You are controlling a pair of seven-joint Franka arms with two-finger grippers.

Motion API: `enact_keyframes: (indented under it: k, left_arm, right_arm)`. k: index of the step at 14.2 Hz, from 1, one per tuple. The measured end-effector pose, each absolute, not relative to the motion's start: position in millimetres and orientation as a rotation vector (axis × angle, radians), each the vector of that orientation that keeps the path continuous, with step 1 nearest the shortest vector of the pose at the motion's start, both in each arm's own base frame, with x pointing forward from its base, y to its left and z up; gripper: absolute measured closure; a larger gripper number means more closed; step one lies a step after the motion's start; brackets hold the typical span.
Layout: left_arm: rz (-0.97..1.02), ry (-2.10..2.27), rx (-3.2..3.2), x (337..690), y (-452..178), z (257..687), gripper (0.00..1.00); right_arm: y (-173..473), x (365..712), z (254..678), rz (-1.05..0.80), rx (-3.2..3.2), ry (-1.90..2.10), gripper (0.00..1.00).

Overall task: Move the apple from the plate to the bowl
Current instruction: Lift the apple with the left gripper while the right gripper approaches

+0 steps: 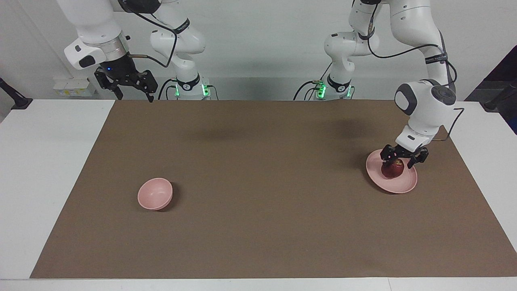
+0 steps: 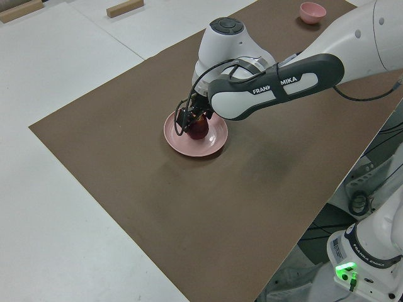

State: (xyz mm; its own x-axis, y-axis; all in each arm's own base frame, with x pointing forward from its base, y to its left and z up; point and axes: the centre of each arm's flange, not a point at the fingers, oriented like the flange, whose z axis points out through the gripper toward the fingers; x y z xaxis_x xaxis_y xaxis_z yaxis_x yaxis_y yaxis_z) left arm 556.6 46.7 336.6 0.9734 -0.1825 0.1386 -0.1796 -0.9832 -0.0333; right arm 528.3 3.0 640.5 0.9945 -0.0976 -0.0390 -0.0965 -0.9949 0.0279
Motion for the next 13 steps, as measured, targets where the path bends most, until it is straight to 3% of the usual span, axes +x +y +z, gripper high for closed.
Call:
enact_keyframes:
  k: [5,7,13]
  left_arm:
    - [-0.305,0.279,-3.082,560.4,43.7,323.9,0.0]
    - [-0.313,0.272,-3.081,561.5,43.2,322.2,0.2]
    - [-0.336,0.27,-3.077,564.4,42.6,327.5,0.21]
  right_arm:
    - [-2.6,528.6,638.6,-0.105,3.221,-0.48,0.0]
    - [-2.2,530.1,630.9,-0.181,3.252,-0.64,0.0]
    - [28.9,553.9,591.8,-0.554,3.321,-1.14,0.0]
